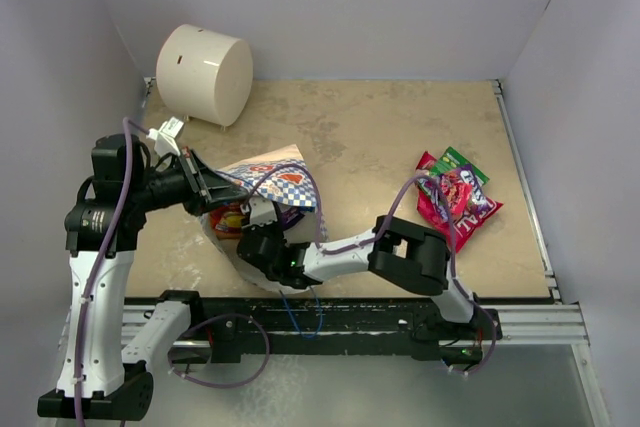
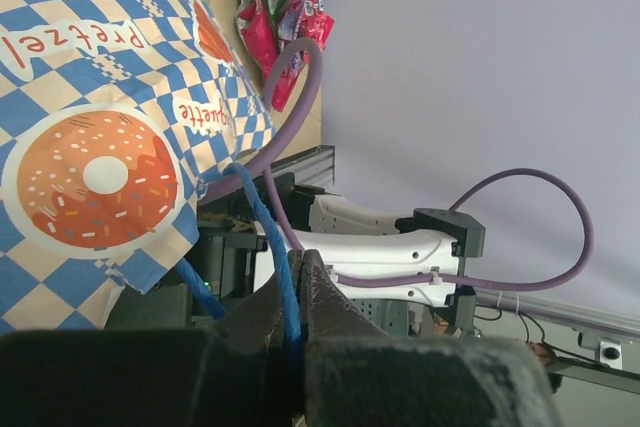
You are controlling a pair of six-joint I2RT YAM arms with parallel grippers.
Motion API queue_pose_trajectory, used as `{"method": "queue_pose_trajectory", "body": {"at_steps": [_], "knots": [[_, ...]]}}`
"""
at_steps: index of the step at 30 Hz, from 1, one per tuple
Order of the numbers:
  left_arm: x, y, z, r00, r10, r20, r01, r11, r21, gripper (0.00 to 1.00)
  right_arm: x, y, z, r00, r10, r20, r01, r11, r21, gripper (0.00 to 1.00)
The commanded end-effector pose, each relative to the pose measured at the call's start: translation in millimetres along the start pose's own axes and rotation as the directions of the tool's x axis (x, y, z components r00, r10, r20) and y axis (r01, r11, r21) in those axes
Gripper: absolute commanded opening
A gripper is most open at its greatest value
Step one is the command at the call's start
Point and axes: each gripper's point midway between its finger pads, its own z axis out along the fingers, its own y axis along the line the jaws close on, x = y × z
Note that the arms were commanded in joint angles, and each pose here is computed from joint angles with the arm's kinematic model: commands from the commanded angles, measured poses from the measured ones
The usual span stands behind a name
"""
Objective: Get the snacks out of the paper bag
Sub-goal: Take out the snack from the paper bag.
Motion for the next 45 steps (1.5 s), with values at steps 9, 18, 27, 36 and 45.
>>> {"method": "queue_pose_trajectory", "body": {"at_steps": [9,18,27,36,45], "knots": [[14.9,-20.5,-17.3,0.998,0.055,0.003,-0.055,0.997,0.054,0.00,-39.7,-17.7,-14.8,0.996,0.074,0.039,-0.070,0.994,-0.086,0.10],[12.2,-24.1,-17.4,0.998,0.069,0.009,-0.069,0.996,0.062,0.00,-38.0,-39.7,-33.8,0.997,0.078,0.022,-0.076,0.993,-0.092,0.08],[8.9,-26.3,-15.6,0.998,0.062,0.005,-0.063,0.996,0.066,0.00,11.1,-66.0,-40.3,0.998,-0.024,-0.055,0.020,0.997,-0.077,0.28],[12.1,-23.0,-16.0,0.999,0.047,0.003,-0.047,0.997,0.061,0.00,-3.6,-40.6,-34.5,0.966,-0.250,0.066,0.257,0.958,-0.131,0.73],[12.6,-24.8,-17.9,0.999,0.046,0.013,-0.046,0.997,0.063,0.00,-16.2,-38.8,-6.1,0.896,-0.435,0.094,0.436,0.900,0.013,0.85]]}}
